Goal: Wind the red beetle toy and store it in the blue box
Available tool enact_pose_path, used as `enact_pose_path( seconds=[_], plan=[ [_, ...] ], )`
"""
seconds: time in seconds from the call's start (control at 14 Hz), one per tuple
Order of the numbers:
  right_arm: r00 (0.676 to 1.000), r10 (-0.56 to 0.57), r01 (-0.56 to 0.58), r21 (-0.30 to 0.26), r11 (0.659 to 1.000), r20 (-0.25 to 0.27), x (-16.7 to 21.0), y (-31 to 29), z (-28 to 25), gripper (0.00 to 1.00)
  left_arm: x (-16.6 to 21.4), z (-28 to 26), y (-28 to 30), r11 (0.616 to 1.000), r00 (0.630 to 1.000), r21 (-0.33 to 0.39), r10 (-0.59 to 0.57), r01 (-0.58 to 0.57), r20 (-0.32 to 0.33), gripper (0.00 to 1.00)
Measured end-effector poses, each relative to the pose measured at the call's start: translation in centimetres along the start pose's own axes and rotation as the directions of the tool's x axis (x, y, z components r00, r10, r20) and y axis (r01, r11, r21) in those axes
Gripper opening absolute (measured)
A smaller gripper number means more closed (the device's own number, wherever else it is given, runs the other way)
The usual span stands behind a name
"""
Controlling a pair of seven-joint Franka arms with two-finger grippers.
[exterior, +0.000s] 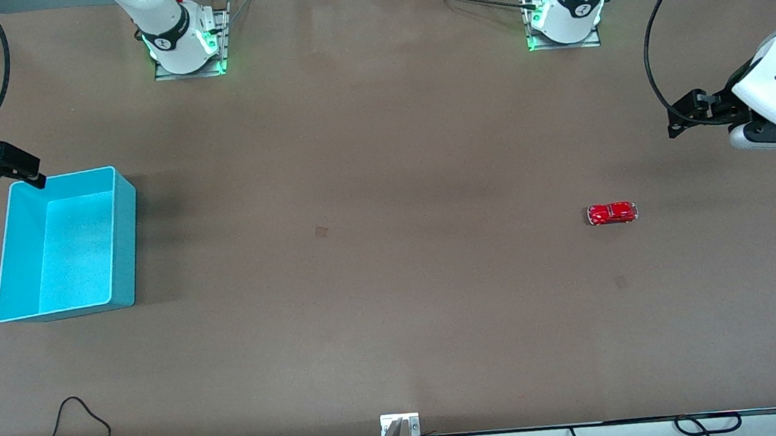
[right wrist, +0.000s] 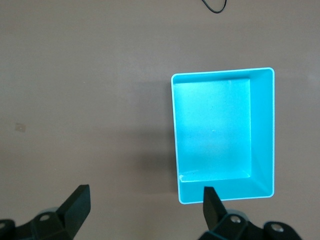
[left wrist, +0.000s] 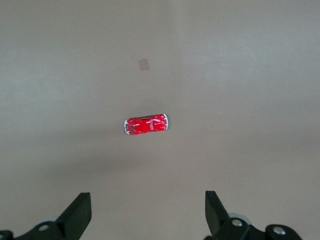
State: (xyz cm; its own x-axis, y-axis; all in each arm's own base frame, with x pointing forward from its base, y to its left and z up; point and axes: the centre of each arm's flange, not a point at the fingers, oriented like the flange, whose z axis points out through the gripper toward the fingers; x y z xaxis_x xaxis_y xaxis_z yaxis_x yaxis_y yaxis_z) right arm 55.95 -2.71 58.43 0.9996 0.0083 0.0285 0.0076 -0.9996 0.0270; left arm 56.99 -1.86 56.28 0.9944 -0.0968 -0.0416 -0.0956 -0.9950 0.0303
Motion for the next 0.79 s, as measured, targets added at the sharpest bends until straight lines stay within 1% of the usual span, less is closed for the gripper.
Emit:
enact_pose_path(
  seconds=[0.14, 0.43, 0.79],
  plan=[
    [1.000, 0.000, 0.000, 0.000, 1.000, 0.000, 0.00, 0.00, 0.00, 1.00, 0.05, -0.09, -0.09, 1.000, 1.000, -0.003, -0.002, 0.002, 0.009, 1.00],
    [1.000, 0.000, 0.000, 0.000, 1.000, 0.000, 0.00, 0.00, 0.00, 1.00, 0.47, -0.65, -0.11, 1.000, 1.000, -0.004, -0.001, 0.001, 0.004, 1.00],
    [1.000, 0.000, 0.000, 0.000, 1.000, 0.000, 0.00, 0.00, 0.00, 1.00, 0.64, 0.29, 0.07, 1.000, 0.999, -0.007, 0.000, 0.001, 0.042, 1.00]
  ],
)
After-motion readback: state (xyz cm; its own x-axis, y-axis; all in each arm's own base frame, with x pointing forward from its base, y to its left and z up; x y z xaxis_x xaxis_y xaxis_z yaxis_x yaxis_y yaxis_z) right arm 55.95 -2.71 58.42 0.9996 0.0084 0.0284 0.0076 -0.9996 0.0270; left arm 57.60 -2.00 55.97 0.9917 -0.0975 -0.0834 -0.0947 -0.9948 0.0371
